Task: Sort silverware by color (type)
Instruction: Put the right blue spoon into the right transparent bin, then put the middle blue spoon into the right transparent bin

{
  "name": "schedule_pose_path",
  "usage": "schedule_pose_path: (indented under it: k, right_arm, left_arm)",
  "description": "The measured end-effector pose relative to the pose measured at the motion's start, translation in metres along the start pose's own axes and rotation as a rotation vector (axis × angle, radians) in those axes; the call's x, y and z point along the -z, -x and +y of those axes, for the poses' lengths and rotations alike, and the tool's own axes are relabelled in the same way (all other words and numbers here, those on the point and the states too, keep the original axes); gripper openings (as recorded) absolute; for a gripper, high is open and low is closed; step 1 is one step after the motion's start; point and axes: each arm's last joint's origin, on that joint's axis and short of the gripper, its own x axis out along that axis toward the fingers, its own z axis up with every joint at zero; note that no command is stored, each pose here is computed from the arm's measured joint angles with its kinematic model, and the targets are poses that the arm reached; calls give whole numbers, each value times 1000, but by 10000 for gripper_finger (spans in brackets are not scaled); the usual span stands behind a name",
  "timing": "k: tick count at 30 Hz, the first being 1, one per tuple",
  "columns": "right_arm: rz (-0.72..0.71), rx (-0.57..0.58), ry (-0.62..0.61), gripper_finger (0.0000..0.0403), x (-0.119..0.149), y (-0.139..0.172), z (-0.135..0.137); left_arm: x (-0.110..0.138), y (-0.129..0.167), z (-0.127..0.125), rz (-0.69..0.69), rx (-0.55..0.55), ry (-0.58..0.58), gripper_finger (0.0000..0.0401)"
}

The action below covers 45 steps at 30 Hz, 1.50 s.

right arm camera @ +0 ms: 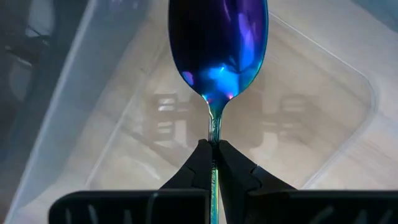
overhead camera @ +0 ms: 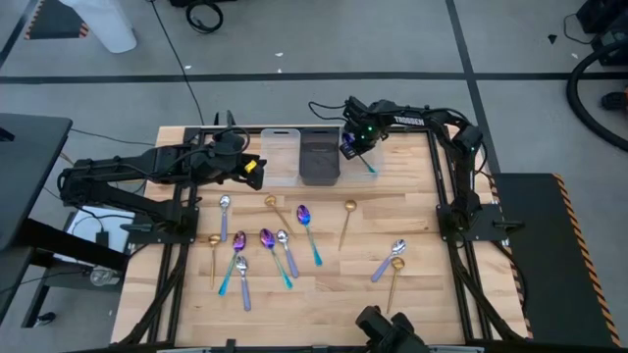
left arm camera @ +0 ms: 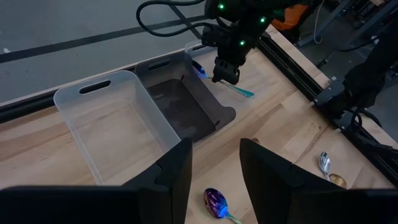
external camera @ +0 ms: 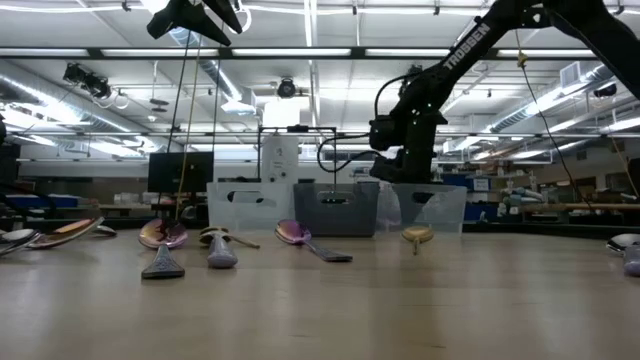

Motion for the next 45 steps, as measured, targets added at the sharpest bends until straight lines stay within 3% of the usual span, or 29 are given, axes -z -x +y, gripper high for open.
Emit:
schedule_pose_path:
  k: [5,15,21,35,45]
  right_arm:
    - [-1,15,-4,27,0,-2,0]
    - [42,13,-22,113,1,1,0]
    - [32,8,-11,143,-10,22,7]
    - [-35,-22,89,152,-23,79,55]
    - [-11,-36,167,151,-5,84,98]
  left_arm:
    - [0,0,0,0,-1,-1,141]
    - [3,0,3,28,-27,-22,141]
    - [3,0,4,34,-33,-27,141]
    - [5,1,2,38,-27,-47,141]
    - [14,8,-7,63,25,-24,141]
